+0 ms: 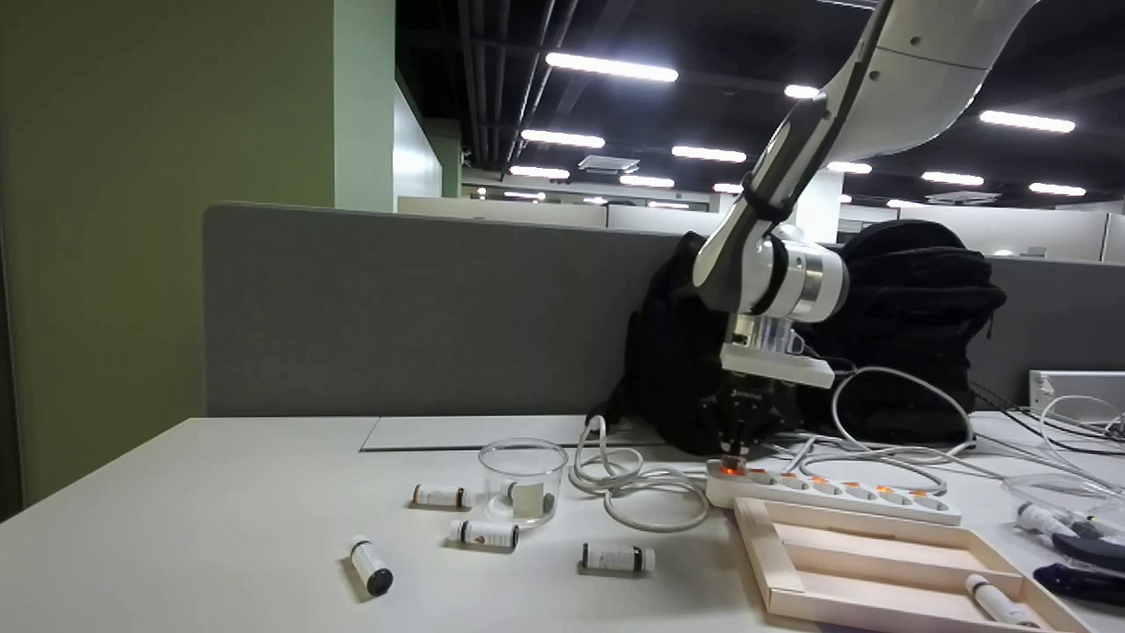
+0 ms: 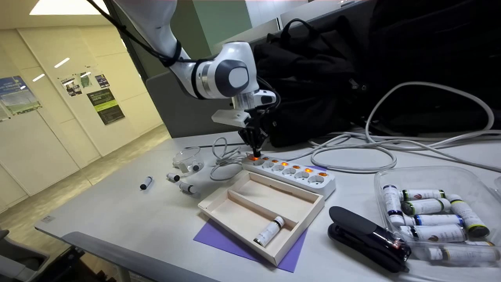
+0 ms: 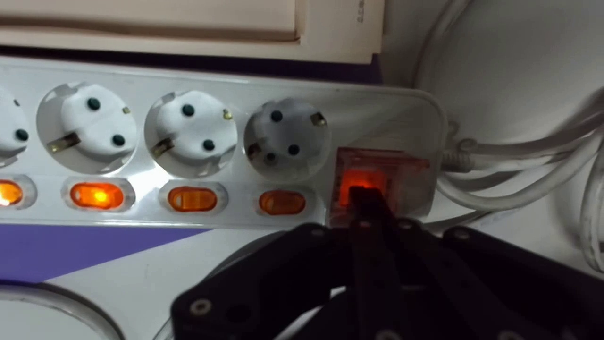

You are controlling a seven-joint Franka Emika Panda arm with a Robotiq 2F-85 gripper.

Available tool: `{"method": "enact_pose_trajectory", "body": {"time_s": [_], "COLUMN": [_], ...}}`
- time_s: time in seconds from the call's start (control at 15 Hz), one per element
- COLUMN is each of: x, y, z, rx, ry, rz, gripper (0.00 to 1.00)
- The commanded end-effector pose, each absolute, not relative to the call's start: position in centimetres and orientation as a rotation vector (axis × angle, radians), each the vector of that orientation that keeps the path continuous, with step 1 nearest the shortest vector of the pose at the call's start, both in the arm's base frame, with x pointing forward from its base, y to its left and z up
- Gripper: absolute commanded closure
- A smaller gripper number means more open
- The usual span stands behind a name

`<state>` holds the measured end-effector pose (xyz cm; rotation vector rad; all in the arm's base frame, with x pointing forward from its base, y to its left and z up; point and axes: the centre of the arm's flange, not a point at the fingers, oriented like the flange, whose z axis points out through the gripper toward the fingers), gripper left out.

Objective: Turn off the first switch on the extension cord

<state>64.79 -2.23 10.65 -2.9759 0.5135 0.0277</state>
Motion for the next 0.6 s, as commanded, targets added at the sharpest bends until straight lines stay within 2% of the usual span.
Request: {"method": "enact_pose_trajectory", "body": {"time_s": [0.0,0.53], "x": [66.7,68.8], "y": [-1.5,4.5], "z": [8.2,5.6], "rx": [-3.032,-3.404], "ry": [0.55,0.629], "rz": [0.12,0.228], "gripper": [1.0,1.0]}}
